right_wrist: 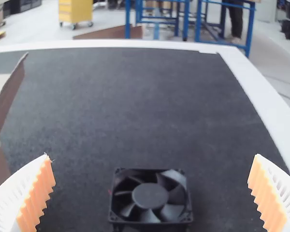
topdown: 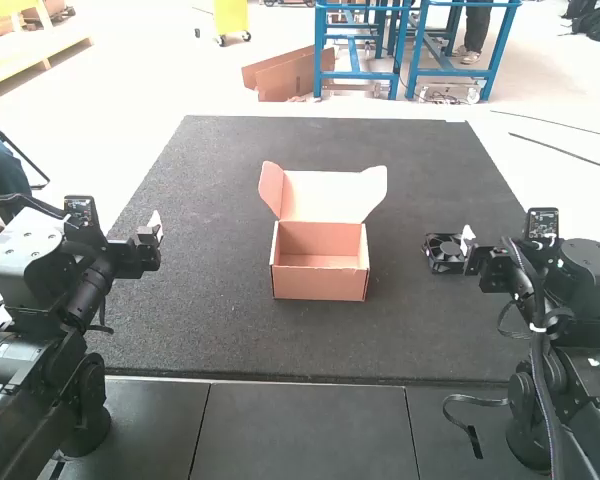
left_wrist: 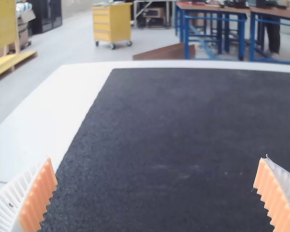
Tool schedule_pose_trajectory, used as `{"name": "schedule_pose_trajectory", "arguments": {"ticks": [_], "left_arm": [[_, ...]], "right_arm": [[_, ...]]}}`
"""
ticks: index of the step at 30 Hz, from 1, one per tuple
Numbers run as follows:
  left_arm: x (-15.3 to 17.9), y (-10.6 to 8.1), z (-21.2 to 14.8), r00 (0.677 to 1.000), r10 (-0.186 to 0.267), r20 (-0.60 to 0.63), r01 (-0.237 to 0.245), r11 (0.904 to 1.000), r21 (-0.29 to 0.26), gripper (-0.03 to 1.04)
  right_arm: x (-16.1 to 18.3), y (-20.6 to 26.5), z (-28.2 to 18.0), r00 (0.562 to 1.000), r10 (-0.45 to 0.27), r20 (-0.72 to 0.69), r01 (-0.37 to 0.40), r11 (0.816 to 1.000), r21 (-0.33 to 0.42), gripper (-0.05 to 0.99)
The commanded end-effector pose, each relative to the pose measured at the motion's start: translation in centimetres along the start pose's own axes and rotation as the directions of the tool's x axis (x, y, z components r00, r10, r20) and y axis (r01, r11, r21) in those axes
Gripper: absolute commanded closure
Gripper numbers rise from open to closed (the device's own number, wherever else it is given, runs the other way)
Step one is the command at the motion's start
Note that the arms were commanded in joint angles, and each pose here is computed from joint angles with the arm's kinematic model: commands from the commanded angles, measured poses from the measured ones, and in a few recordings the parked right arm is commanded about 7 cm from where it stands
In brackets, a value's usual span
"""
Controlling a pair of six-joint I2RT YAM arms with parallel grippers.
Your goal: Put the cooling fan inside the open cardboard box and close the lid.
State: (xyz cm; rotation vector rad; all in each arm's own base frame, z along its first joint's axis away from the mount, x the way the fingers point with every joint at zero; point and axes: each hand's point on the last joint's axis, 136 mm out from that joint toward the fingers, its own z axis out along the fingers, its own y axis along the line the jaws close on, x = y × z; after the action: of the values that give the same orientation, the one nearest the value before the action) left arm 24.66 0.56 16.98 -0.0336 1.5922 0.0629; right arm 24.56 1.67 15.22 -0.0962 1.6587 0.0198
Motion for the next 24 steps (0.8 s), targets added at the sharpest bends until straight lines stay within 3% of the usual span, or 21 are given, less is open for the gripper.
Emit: {"name": "schedule_pose_trajectory", "arguments": {"ticks": [1,20,24], "left_arm": [[-0.2,-0.1,0.0,1.000,-0.004,0.015,0.004,1.0000,0.006,0.04],[-0.3,-0.1,0.0,1.000,-0.005,0.020,0.004,1.0000,0.007,0.04],[-1.2,-0.1,-0.1,0.998,-0.007,0.055,0.007,0.9999,0.009,0.04]], "right_arm": [[0.1,-0.5,0.0,1.000,0.016,0.000,-0.016,1.000,0.023,0.02],[0.0,-0.5,0.0,1.000,0.021,0.005,-0.021,1.000,0.023,0.02],[-1.1,-0.8,-0.1,0.997,0.058,0.050,-0.060,0.998,0.037,0.02]]}}
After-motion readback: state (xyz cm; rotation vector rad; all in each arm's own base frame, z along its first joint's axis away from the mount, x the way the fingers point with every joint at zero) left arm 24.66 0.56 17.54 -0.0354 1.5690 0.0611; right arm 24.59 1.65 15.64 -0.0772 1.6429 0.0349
